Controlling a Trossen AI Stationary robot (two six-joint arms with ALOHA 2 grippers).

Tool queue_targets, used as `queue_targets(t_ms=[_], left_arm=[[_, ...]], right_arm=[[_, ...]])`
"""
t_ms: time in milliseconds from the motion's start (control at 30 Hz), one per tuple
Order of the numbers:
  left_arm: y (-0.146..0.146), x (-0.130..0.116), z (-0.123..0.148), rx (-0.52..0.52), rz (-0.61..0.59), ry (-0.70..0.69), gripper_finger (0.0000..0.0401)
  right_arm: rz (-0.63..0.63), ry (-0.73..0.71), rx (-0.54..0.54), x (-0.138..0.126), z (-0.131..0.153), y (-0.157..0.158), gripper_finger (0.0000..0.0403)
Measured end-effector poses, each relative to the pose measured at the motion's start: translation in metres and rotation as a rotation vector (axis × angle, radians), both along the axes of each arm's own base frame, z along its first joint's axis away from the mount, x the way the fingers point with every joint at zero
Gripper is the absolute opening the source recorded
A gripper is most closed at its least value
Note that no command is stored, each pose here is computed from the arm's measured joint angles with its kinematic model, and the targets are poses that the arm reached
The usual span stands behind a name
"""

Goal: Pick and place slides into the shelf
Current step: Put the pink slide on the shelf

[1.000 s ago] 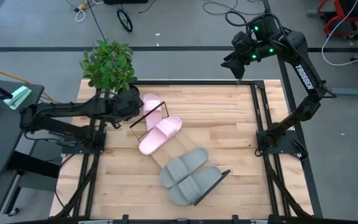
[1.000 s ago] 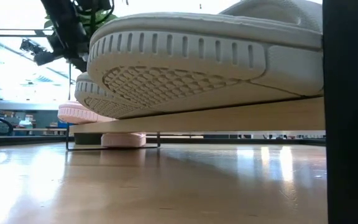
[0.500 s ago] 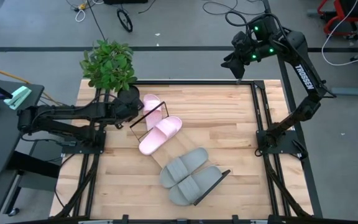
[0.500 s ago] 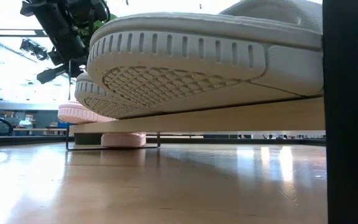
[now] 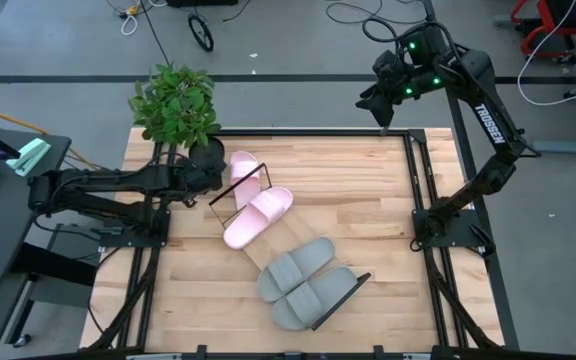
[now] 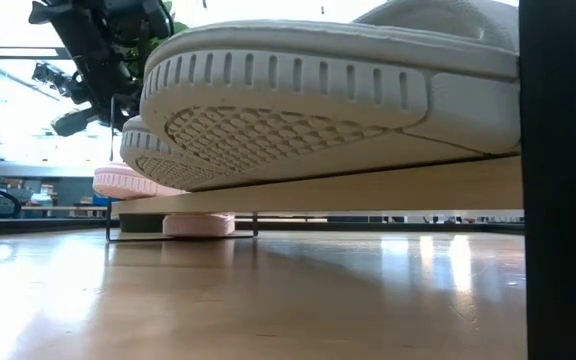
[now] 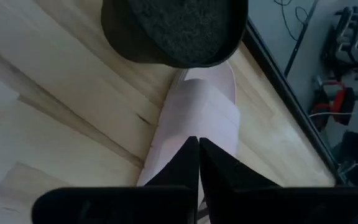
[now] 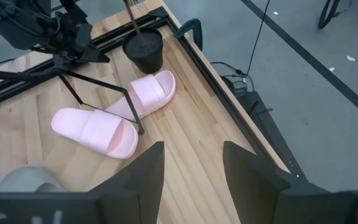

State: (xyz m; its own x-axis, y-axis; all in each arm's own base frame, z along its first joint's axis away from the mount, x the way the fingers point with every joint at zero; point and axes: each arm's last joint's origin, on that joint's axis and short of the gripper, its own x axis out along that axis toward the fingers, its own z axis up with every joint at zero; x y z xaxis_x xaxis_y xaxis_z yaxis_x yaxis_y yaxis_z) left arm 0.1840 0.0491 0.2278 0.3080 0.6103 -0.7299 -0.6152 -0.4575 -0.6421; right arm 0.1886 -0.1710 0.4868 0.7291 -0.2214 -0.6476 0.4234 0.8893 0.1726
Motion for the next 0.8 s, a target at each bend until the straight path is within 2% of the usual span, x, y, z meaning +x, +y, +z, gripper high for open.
queue_targets(t_ms=[233, 467, 600, 800], left_arm=[[0.000, 0.000, 0.000, 0.091, -0.210, 0.176, 0.0004], [0.000, 0.002, -0.001, 0.085, -0.249, 0.190, 0.0026], [0.006, 0.005, -0.005, 0.042, -0.212, 0.171, 0.0040], [0.015, 0.011, -0.005, 0.059, -0.183, 0.122, 0.0058]], right_arm=[[0.000, 0.000, 0.000, 0.000, 0.000, 0.000, 0.0169], [0.000, 0.000, -0.001, 0.000, 0.000, 0.000, 0.0169], [0.000, 0.000, -0.001, 0.000, 0.000, 0.000, 0.0169], [0.000, 0.000, -0.002, 0.000, 0.000, 0.000, 0.0169]])
